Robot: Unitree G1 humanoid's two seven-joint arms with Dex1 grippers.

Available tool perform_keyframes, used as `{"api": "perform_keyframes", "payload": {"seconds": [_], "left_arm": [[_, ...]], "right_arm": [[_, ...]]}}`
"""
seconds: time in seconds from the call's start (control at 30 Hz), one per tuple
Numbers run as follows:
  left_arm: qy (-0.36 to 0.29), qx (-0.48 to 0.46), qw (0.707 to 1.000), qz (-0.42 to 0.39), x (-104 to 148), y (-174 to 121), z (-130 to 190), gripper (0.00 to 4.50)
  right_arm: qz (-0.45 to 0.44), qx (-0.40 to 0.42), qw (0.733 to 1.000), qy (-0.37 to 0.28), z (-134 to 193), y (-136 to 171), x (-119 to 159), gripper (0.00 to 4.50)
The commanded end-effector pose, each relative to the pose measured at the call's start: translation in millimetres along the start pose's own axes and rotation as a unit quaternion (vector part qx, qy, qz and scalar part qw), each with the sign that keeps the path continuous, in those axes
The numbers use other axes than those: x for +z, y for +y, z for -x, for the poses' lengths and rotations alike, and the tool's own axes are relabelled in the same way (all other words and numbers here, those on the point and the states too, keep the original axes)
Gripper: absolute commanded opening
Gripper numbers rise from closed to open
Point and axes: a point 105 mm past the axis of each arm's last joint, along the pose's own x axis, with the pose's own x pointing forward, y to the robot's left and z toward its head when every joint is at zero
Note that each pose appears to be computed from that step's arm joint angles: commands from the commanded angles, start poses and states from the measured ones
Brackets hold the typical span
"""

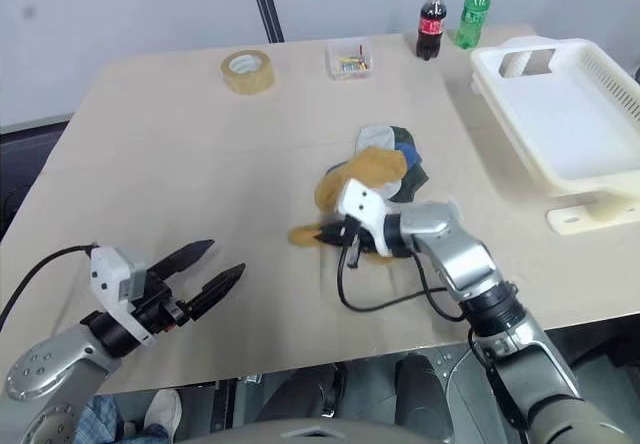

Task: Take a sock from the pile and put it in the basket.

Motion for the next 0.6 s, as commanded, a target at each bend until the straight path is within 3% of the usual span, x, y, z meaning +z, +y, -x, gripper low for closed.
{"api": "perform_keyframes", "payload": {"seconds": [0.03,0.13,0.27,0.4,0.6], "left_arm": [[-0.010,-0.009,1.000,-0.011,8,-1,0,3.81],[-0.007,-0.012,1.000,-0.011,9,-1,0,3.81],[-0.005,-0.013,1.000,-0.011,9,-1,0,3.81],[-0.003,-0.014,1.000,-0.009,8,-2,1,3.81],[-0.003,-0.019,1.000,-0.005,6,-2,-2,3.81]], "right_arm": [[0.062,0.043,0.997,-0.030,-4,6,19,1.03],[0.068,0.075,0.995,-0.020,-3,11,14,2.45],[0.080,0.054,0.995,-0.008,10,4,10,4.42],[0.055,0.006,0.998,-0.004,38,-7,7,4.42],[0.002,-0.068,0.995,0.079,94,-25,-31,4.42]]}}
